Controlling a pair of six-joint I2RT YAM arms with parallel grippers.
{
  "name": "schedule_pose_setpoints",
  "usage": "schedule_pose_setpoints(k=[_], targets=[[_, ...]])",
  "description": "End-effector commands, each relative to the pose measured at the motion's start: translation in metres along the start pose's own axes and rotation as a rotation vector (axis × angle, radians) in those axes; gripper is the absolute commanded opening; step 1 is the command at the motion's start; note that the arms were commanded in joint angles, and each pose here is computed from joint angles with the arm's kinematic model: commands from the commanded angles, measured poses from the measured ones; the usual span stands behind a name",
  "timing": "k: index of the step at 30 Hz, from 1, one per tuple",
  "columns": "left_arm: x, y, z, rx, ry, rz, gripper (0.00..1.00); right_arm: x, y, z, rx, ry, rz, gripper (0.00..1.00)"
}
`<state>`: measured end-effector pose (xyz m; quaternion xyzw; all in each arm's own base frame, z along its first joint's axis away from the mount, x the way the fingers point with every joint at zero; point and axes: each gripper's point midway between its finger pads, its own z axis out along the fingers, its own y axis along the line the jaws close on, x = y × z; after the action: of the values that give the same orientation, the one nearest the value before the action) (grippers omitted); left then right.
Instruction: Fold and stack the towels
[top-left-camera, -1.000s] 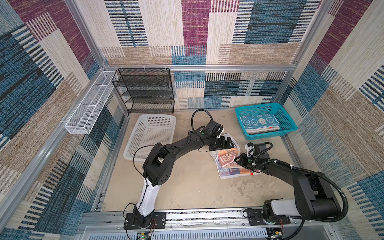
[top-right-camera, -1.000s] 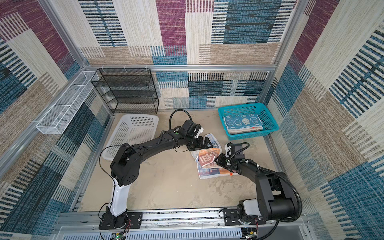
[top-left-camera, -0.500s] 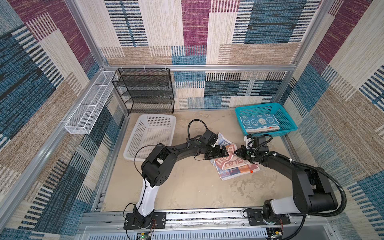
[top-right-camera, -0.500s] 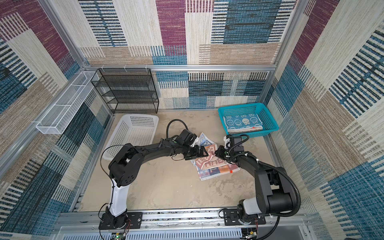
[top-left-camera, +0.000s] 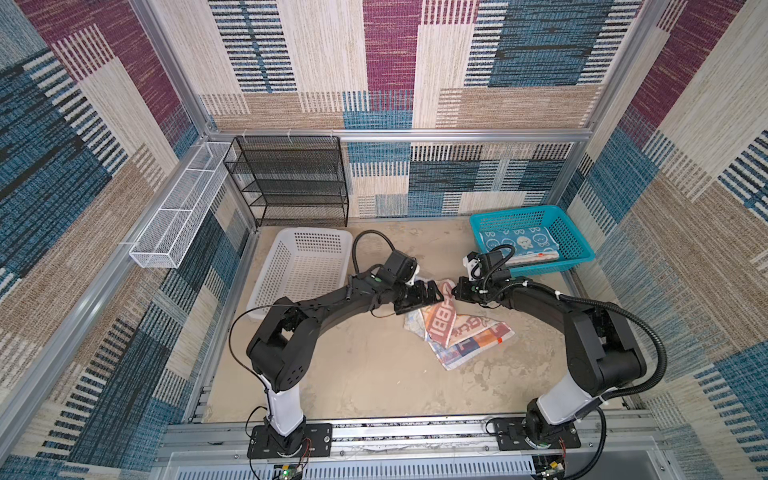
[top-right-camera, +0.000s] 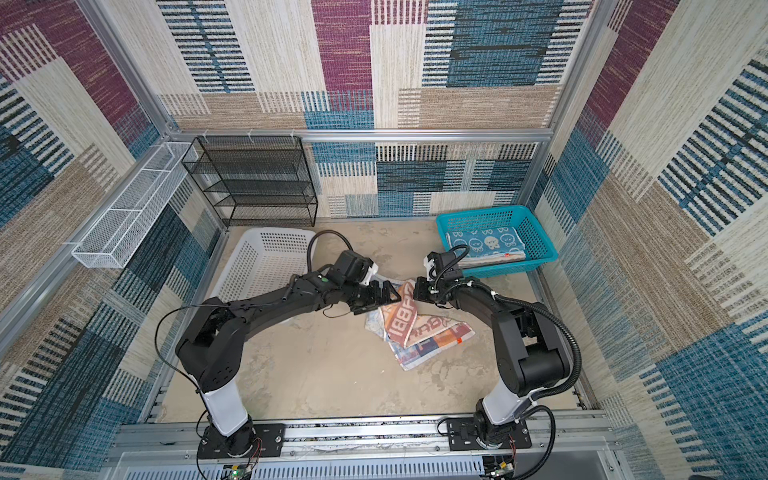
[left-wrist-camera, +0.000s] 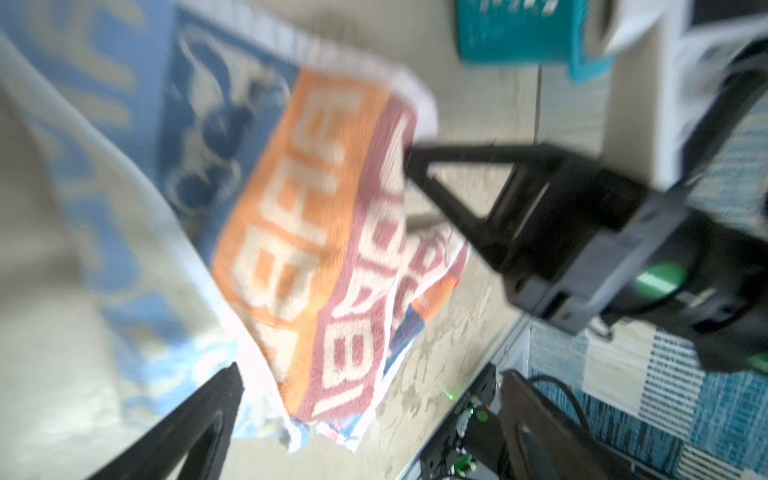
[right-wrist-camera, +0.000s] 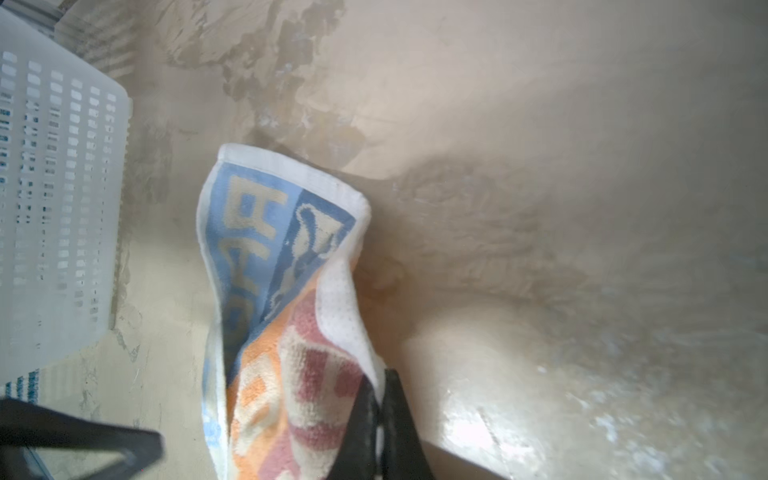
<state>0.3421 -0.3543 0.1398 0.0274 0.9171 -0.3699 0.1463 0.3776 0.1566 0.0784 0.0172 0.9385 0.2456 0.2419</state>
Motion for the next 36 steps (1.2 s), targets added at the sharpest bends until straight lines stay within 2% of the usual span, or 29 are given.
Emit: schedule_pose_setpoints(k=[1,4,7,13,17,20,21,31,36], targets=[[-0.026,0.041,-0.025,-0.197,-0.013,0.078,0.99,-0.004,-0.007,-0.002,0.06,-0.01,-0.025,0.0],[-0.059,0.069,-0.028,-0.321,-0.008,0.099,0.99,-0.006,-0.003,-0.006,0.055,-0.019,-0.042,0.0],[-0.077,0.08,-0.009,-0.377,0.04,0.137,0.99,-0.007,-0.002,-0.008,0.054,-0.021,-0.053,0.0],[-0.086,0.096,0.033,-0.381,0.093,0.153,0.95,-0.009,0.001,-0.015,0.046,-0.033,-0.074,0.0],[-0.093,0.097,0.048,-0.358,0.084,0.16,0.91,-0.007,0.001,-0.016,0.045,-0.032,-0.082,0.0],[-0.096,0.095,0.06,-0.319,0.085,0.153,0.86,-0.006,0.002,-0.014,0.036,-0.031,-0.082,0.0],[-0.096,0.094,0.064,-0.313,0.088,0.156,0.81,-0.007,0.002,-0.013,0.036,-0.032,-0.084,0.0],[-0.096,0.107,0.085,-0.313,0.099,0.142,0.78,-0.006,0.0,-0.009,0.04,-0.023,-0.091,0.0],[-0.101,0.108,0.089,-0.312,0.086,0.142,0.71,-0.005,-0.001,-0.008,0.047,-0.021,-0.093,0.0]])
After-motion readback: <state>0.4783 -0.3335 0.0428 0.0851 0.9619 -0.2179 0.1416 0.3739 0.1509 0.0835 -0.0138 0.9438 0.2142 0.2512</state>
